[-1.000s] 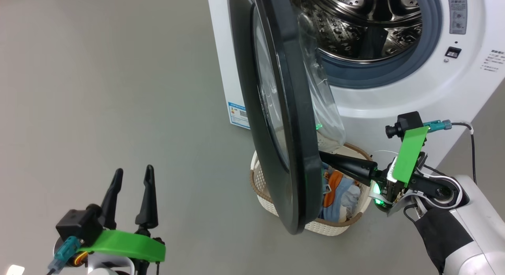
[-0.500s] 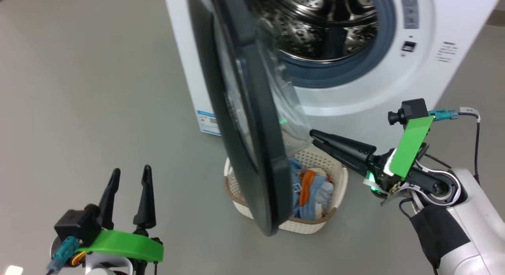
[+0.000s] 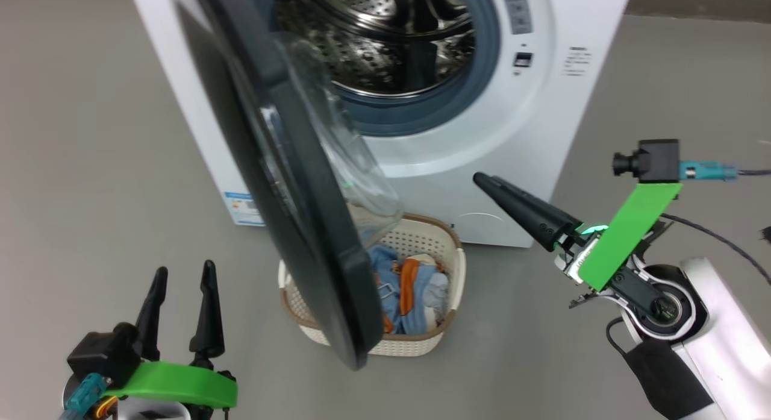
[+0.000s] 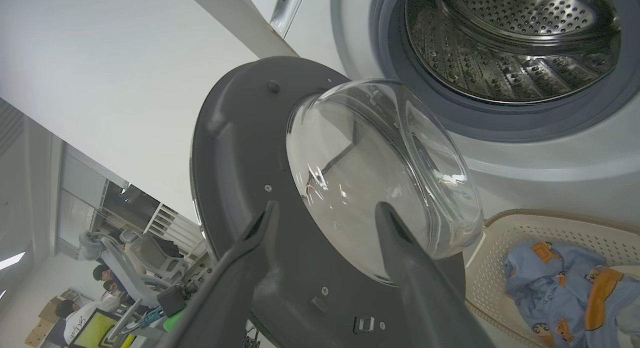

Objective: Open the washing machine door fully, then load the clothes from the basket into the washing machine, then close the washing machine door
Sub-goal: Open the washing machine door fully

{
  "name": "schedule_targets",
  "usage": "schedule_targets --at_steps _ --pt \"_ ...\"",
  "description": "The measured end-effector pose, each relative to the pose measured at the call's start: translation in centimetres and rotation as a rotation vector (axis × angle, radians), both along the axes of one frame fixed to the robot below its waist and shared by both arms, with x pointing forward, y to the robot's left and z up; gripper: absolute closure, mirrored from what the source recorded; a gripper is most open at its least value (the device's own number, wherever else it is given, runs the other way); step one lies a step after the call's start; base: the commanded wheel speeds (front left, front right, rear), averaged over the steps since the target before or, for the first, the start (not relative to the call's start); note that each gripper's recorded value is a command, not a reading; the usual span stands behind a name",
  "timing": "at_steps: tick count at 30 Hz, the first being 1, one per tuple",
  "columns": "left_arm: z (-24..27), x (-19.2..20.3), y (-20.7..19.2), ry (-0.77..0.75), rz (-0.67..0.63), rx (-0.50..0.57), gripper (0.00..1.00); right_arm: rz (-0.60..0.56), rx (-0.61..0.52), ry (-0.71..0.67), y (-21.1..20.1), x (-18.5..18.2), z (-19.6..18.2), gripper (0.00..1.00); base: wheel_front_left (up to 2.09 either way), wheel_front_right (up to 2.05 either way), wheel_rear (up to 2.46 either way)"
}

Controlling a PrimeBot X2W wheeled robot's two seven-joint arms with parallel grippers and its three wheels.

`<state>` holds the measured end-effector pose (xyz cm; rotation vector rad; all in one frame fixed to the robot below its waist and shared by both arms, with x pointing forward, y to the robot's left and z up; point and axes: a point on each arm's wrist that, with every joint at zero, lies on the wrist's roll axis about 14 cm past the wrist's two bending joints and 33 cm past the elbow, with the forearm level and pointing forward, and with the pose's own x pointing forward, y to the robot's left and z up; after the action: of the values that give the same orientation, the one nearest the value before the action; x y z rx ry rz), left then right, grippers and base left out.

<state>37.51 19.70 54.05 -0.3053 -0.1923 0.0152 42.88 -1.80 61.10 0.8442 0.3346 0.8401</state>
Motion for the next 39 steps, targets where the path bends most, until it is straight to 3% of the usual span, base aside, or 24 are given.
schedule_targets --at_steps 18,25,28,39 --pt "-0.2 1.4 -3.8 0.002 -0.111 -0.006 0.00 -0.561 -0.102 -0.309 -11.9 -1.0 -1.6 0.00 0.00 0.00 0.00" --pt "-0.1 1.1 -4.1 0.000 -0.116 -0.006 0.00 -0.650 -0.197 -0.312 -14.4 -2.1 -4.1 0.00 0.00 0.00 0.00" --pt "-0.2 0.8 -4.4 0.002 -0.121 -0.009 0.00 -0.720 -0.291 -0.326 -16.6 -2.5 -5.2 0.00 0.00 0.00 0.00" --pt "-0.1 0.8 -4.8 -0.002 -0.131 -0.013 0.00 -0.799 -0.461 -0.376 -18.3 -3.4 -6.5 0.00 0.00 0.00 0.00"
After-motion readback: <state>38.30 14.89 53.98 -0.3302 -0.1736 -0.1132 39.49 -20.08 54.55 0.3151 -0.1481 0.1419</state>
